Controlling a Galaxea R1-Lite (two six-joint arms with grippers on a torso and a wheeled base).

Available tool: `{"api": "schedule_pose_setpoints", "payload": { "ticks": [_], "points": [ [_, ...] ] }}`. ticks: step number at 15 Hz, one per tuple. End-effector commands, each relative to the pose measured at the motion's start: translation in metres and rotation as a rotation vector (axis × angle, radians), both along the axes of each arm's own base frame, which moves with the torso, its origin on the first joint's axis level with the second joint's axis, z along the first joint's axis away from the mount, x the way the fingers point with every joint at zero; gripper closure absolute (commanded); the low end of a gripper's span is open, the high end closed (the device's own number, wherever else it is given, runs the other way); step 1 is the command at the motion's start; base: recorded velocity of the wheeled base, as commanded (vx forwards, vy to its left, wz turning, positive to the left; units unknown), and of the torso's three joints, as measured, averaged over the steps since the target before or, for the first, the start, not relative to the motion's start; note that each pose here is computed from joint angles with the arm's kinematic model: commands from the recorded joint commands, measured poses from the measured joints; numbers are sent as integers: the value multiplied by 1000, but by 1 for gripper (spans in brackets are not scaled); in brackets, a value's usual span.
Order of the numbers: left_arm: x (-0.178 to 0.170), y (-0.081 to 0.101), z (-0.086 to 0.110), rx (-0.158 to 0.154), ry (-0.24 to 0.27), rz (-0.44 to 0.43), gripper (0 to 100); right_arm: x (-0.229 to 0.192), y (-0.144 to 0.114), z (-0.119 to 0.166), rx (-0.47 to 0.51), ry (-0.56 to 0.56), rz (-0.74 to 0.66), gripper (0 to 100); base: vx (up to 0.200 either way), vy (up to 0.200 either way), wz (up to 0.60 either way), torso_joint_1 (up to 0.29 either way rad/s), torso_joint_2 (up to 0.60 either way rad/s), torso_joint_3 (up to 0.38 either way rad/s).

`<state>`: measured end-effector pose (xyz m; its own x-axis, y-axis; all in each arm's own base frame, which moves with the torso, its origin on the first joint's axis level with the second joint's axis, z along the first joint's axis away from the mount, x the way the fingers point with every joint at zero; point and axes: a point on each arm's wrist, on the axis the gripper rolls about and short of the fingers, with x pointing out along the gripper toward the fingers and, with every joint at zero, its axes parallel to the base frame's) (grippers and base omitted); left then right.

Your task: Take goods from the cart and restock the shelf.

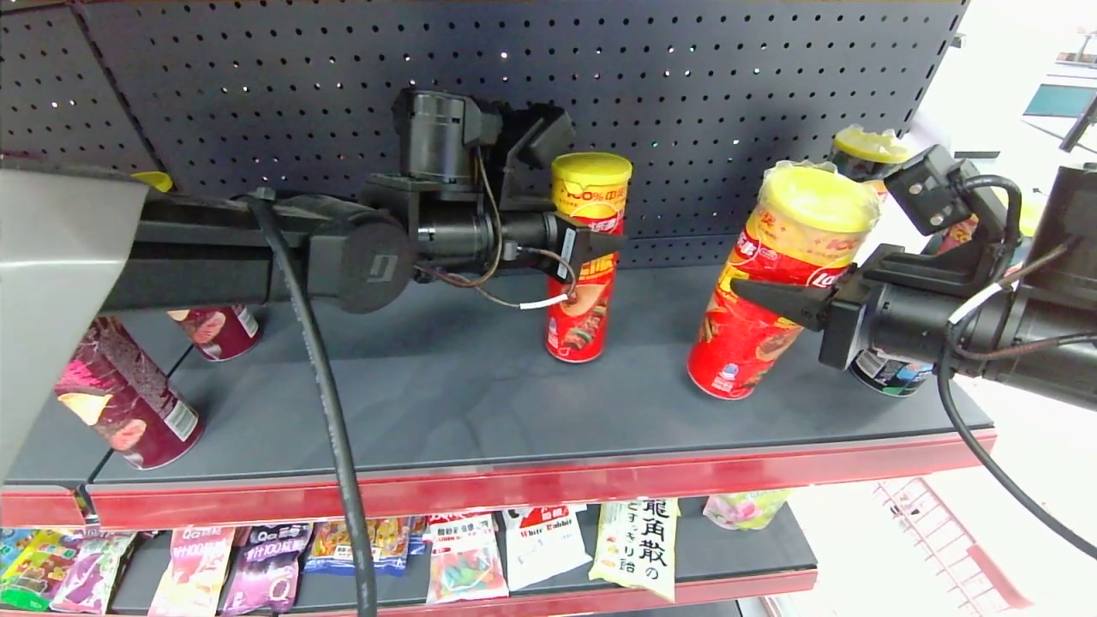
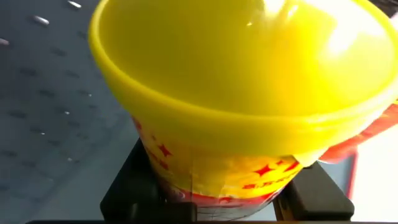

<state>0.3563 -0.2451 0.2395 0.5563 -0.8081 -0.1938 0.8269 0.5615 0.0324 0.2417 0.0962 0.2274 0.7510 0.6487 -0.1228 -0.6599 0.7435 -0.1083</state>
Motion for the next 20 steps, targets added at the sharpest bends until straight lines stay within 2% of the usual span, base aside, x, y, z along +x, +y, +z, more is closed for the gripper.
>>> {"api": "schedule_pose_setpoints", "payload": {
  "ticks": [1,3,9,13,14,17,20],
  "points": [
    [-23,-1,13,-10,-13,-34,100,2,1,0,0,0,1,100,0,0,0,0,0,0],
    [-32,3,12,-3,-3,-38,100,2,1,0,0,0,1,100,0,0,0,0,0,0],
    [-75,14,0,43,67,-88,100,4,1,-2,-3,9,1,100,0,0,0,0,0,0],
    [-86,14,-9,34,58,-106,100,4,1,-2,-4,6,1,100,0,0,0,0,0,0],
    [-96,13,-10,25,87,-111,100,3,2,-2,-4,5,1,100,0,0,0,0,0,0],
    [-96,13,-13,18,79,-110,100,3,1,-1,-4,1,1,100,0,0,0,0,0,0],
    [-97,14,-17,25,87,-104,100,1,1,0,-2,-4,0,100,0,0,0,0,0,0]
  ]
}}
